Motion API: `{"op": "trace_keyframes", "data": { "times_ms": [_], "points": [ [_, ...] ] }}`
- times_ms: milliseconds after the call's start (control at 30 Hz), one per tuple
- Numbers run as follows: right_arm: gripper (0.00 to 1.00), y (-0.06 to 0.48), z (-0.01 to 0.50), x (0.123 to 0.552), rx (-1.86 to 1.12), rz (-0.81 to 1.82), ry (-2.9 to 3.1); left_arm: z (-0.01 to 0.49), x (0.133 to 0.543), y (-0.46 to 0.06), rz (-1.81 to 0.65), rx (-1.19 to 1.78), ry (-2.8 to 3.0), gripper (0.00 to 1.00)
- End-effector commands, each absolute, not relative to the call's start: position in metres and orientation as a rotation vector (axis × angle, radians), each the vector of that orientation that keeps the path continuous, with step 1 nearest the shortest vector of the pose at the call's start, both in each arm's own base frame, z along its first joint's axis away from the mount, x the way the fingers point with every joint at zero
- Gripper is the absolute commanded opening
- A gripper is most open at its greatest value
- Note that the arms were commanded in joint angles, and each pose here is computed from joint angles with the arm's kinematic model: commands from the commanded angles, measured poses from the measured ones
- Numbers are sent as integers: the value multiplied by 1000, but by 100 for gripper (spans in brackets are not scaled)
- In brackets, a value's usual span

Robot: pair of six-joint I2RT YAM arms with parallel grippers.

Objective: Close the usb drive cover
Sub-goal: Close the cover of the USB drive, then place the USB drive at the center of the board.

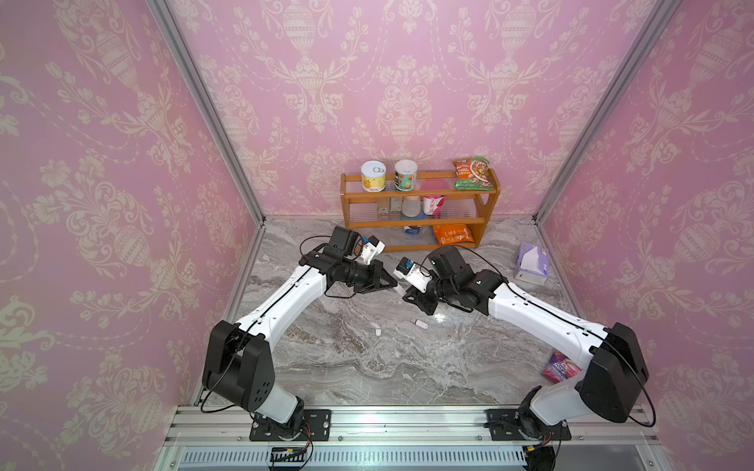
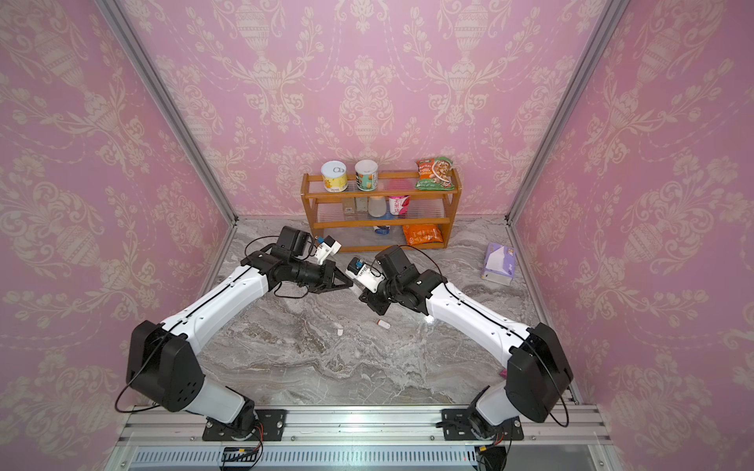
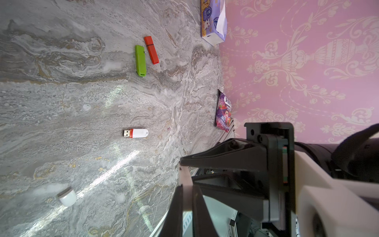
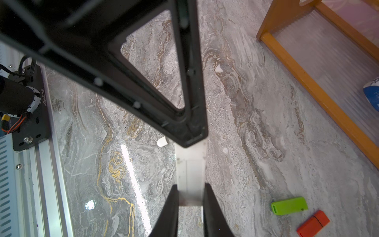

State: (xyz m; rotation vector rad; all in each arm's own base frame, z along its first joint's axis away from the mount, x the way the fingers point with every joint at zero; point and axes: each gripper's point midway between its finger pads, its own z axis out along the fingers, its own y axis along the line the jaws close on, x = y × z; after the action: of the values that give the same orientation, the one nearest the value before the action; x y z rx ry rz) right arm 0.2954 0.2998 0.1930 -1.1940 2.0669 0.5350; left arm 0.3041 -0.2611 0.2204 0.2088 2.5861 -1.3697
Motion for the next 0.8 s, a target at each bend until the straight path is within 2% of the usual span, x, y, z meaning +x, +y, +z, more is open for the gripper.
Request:
{"op": "trace_keyframes", "data": {
  "times_ms": [0, 100, 133, 233, 300, 400, 467, 500, 633, 767],
  "points": [
    [0, 318, 240, 315, -1088, 602, 1872, 215, 303, -250, -1357, 124, 2675, 0],
    [0, 311, 224, 306, -1093, 607, 1909, 232, 327, -238, -1351, 62, 2621, 0],
    [0, 310, 224, 304, -1094, 607, 1913, 239, 331, -237, -1356, 65, 2608, 7],
    [0, 306, 226, 304, -1084, 586, 1916, 251, 336, -239, -1392, 95, 2600, 37],
    [0, 304, 227, 306, -1077, 570, 1919, 258, 336, -241, -1405, 108, 2591, 64],
    [0, 305, 223, 308, -1077, 567, 1936, 265, 336, -239, -1392, 120, 2569, 83],
    [0, 306, 218, 310, -1070, 564, 1960, 265, 338, -232, -1349, 97, 2572, 91],
    [0, 304, 214, 312, -1056, 555, 1982, 265, 339, -227, -1313, 81, 2575, 99],
    [0, 286, 190, 321, -954, 456, 2130, 260, 347, -192, -1148, -48, 2584, 99],
    [0, 243, 160, 337, -722, 269, 2332, 252, 352, -169, -1061, -159, 2582, 99]
  ]
}}
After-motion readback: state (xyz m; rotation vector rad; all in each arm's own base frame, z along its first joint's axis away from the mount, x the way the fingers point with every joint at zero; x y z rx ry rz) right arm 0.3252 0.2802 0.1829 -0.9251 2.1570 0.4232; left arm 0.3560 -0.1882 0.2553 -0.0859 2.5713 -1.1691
